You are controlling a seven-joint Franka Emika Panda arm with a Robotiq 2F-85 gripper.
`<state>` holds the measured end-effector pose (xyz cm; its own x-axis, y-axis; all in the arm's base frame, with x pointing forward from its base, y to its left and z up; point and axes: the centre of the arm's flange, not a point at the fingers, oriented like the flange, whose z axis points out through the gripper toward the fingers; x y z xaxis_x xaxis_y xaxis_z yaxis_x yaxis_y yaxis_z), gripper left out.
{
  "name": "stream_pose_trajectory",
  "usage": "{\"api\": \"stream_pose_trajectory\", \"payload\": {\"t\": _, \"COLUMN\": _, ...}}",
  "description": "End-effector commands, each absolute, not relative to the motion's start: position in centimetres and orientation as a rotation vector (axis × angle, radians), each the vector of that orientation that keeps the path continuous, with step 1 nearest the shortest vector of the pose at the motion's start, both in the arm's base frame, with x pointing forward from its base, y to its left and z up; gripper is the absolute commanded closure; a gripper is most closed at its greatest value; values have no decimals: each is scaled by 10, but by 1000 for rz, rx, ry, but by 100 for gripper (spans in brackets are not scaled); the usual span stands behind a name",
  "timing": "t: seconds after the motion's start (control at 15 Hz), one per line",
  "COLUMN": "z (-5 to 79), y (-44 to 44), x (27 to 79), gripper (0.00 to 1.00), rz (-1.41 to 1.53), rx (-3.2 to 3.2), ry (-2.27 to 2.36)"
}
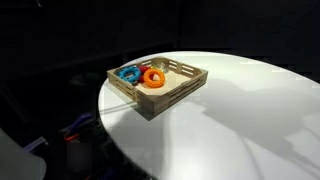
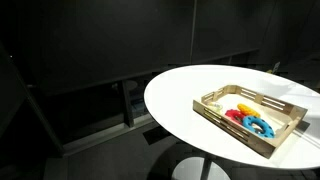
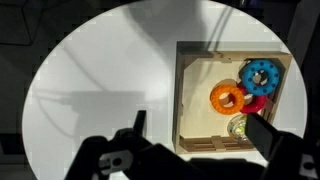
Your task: Remove the orange ring from the wooden tray and place it on the table
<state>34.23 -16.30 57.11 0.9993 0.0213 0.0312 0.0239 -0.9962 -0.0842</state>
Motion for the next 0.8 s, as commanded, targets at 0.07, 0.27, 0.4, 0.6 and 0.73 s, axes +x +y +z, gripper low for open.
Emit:
{"api": "stream_pose_trajectory", "payload": {"t": 0.07, "z": 572, "y": -163, "x": 342, "gripper": 0, "rz": -48, "rx": -3057, "ry": -35}}
{"api": "stream_pose_trajectory", "payload": {"t": 0.27, "z": 572, "y": -163, "x": 342, "gripper": 0, "rz": -49, "rx": -3057, "ry": -35}}
{"api": "stream_pose_trajectory", "payload": {"t": 0.4, "z": 572, "y": -160, "x": 347, "gripper": 0, "rz": -48, "rx": -3061, "ry": -44}}
{"api": "stream_pose_trajectory", "payload": {"t": 0.6, "z": 571, "y": -152, "x": 360, "gripper": 0, "rz": -44, "rx": -3062, "ry": -62}}
{"api": "stream_pose_trajectory", "payload": {"t": 0.73, "z": 568, "y": -146, "x": 369, "gripper": 0, "rz": -41, "rx": -3063, "ry": -80}}
